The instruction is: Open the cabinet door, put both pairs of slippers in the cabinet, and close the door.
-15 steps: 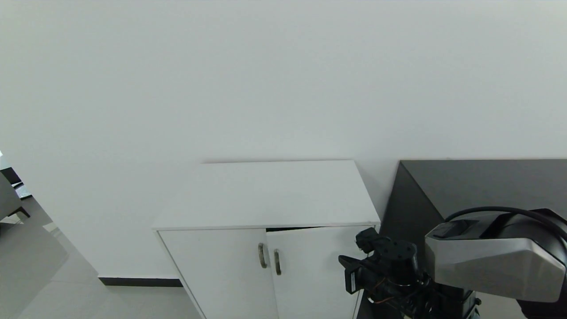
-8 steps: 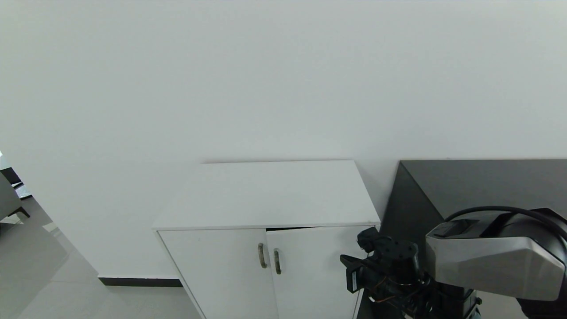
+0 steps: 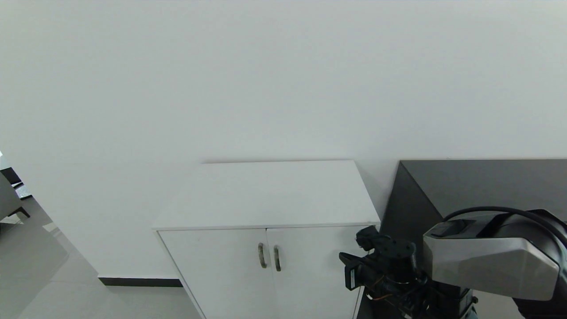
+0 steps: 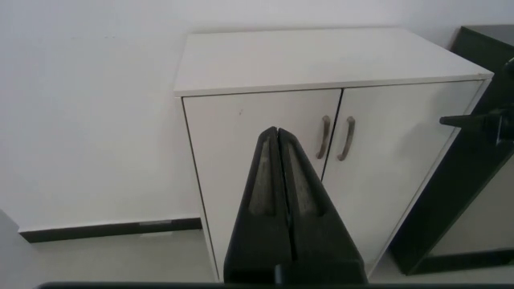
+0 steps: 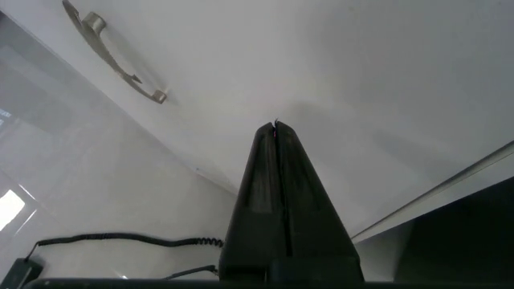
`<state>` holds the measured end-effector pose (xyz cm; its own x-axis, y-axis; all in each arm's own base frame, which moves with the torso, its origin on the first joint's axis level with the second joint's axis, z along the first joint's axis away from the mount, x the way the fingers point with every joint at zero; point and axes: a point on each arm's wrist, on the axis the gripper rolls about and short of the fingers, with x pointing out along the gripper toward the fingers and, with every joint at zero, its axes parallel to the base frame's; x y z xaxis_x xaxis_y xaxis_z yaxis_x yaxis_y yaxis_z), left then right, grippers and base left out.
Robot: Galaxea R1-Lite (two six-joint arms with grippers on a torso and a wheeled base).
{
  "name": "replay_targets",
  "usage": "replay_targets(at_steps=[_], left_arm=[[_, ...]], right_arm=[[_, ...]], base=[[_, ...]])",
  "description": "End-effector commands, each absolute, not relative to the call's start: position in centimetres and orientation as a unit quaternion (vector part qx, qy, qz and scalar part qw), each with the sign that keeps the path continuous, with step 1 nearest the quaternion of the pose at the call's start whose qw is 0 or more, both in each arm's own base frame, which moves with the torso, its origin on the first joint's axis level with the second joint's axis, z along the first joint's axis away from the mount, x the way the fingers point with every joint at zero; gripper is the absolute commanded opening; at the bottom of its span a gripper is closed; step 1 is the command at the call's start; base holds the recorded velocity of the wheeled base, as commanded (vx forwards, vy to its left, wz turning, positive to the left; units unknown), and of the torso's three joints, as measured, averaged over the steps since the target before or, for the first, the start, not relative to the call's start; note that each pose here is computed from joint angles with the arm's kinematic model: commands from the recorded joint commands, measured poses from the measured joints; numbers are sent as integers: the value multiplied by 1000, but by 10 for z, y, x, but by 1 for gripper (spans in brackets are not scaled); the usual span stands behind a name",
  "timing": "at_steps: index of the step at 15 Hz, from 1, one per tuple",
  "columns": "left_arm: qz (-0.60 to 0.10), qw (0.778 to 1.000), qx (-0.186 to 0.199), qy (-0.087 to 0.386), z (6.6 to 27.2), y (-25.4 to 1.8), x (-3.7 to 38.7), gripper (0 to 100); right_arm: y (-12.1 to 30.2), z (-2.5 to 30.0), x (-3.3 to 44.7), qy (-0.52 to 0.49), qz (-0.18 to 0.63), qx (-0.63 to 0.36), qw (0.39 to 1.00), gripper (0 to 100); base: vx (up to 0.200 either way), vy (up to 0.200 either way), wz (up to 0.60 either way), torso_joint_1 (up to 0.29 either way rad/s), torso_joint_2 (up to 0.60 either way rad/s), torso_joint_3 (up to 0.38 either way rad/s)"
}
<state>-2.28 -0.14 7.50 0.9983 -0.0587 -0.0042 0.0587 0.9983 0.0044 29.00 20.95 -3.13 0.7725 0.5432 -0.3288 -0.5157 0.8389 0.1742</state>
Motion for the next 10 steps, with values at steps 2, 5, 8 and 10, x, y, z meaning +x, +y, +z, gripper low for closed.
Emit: replay_targets(at_steps=[2,5,8,10], left_arm=[[-29,1000,2,3,75,-1,-23,0],[-29,1000,2,2,75,-1,-23,0],[-29,1000,2,3,75,-1,-23,0],[-29,1000,2,3,75,-1,-23,0]], right_arm=[[212,-35,295,188,266,34,945,0],[212,-38,295,194,263,31,945,0],[212,-38,298,198,256,29,946,0],[212,-38,300,199,248,28,948,0]], base=[[0,0,0,0,0,0],[0,0,0,0,0,0],[0,0,0,0,0,0],[0,0,0,0,0,0]])
